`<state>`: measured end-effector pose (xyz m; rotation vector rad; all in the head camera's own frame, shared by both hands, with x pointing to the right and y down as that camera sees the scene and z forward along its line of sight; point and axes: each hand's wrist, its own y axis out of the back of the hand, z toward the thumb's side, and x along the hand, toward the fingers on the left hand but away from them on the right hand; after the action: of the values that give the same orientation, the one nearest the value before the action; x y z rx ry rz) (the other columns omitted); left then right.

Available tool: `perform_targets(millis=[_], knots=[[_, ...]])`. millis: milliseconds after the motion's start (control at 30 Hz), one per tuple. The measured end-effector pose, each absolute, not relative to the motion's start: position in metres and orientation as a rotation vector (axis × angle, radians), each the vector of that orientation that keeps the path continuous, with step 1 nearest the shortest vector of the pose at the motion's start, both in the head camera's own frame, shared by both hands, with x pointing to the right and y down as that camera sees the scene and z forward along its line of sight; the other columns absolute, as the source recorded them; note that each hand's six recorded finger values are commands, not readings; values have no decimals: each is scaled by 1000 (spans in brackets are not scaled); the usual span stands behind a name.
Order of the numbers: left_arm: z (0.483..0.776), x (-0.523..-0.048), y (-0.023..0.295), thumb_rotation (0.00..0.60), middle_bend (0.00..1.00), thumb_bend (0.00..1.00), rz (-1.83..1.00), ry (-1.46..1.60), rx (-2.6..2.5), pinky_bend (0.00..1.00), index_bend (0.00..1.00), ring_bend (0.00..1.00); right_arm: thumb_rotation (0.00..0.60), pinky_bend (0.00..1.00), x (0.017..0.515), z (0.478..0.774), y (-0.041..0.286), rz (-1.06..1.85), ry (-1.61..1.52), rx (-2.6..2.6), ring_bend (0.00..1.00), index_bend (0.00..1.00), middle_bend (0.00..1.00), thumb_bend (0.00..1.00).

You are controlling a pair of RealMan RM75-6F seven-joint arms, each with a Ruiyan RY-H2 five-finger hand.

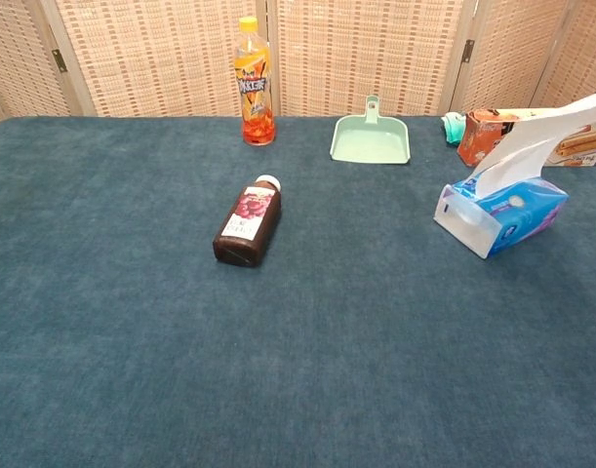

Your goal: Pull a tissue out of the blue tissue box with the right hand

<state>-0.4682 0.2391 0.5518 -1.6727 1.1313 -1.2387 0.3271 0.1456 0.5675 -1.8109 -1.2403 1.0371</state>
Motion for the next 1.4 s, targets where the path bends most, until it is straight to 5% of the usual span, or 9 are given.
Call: perform_targets(millis=[200,500,567,700,767,1033,1400], knots=[[552,-466,240,600,0,257,-1237,1123,-1674,115,0,0,600,0,337,560,193,1037,-1162,-1899,108,700,513,469],[554,-465,240,600,0,257,-1241,1115,-1673,115,0,0,600,0,349,599,218,1212,-1027,-1951,69,689,441,437],[554,-465,240,600,0,257,-1242,1113,-1674,115,0,0,600,0,351,606,221,1244,-992,-1952,25,581,350,398],[555,-465,241,600,0,256,-1241,1111,-1674,115,0,0,600,0,352,608,224,1275,-940,-1930,0,103,54,257],[555,-464,241,600,0,256,-1239,1110,-1673,115,0,0,600,0,353,607,225,1289,-912,-1905,0,1,0,197],[556,-464,241,600,0,257,-1240,1105,-1675,115,0,0,600,0,360,593,227,1321,-913,-1815,0,0,0,36],[560,-461,248,600,0,256,-1248,1115,-1683,115,0,0,600,0,374,579,218,1358,-998,-1708,0,0,0,37]])
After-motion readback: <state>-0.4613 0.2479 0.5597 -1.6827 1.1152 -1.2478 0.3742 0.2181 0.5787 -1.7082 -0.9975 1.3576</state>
